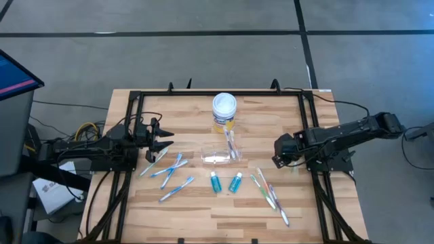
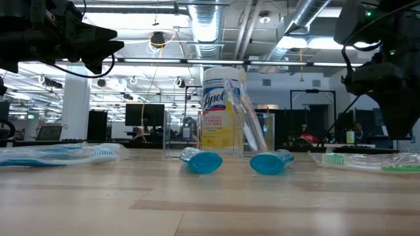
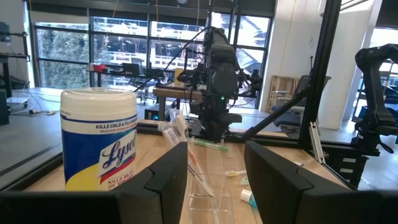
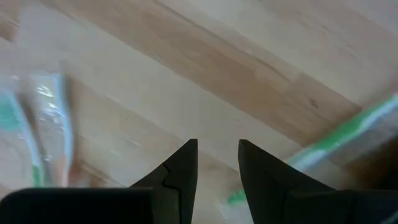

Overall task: Pick & Place toothbrushing station
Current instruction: Put the right green toothbrush into the transparent organizer

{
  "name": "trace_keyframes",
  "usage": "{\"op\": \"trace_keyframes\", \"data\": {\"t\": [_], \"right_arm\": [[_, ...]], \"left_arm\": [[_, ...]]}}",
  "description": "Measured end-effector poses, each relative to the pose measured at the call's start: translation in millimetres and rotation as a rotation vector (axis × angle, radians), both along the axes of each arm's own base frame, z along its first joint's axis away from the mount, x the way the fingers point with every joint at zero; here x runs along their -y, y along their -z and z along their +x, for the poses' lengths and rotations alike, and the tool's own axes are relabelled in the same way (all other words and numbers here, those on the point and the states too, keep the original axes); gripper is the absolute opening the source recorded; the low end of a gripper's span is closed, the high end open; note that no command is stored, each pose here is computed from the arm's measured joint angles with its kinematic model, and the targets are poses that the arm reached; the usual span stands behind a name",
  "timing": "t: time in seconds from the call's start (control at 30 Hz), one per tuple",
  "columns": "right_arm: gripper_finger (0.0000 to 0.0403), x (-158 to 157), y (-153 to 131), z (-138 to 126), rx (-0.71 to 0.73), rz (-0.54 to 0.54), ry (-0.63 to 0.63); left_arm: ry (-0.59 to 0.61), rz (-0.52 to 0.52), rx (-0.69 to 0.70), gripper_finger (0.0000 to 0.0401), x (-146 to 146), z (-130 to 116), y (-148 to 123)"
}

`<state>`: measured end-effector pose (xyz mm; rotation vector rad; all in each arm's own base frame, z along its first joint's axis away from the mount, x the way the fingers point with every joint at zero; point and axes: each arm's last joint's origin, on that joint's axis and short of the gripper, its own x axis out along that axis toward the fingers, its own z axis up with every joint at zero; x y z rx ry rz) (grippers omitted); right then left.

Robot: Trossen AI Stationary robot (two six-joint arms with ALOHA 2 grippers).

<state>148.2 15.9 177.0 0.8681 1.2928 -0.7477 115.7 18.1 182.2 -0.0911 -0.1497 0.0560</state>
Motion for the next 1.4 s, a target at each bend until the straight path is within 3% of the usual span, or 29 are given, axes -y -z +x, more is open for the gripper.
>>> {"op": "trace_keyframes", "data": {"t": [0.37,0.83,1.4], "right_arm": [[0.0114,-1.4,3.4,-4.6,-0.091,0.057,0.034],[0.0154,-12.4,28.8,4.6,-0.312,0.184,-0.094],[0.0187,-21.7,35.6,6.5,-0.35,0.155,-0.064]], "left_arm": [[0.001,-0.004,0.0,0.0154,0.0,0.0,0.0],[0.001,-0.007,0.0,0.0154,0.0,0.0,-0.1],[0.004,-0.026,0.002,0.0154,0.0,0.0,0.0]]}}
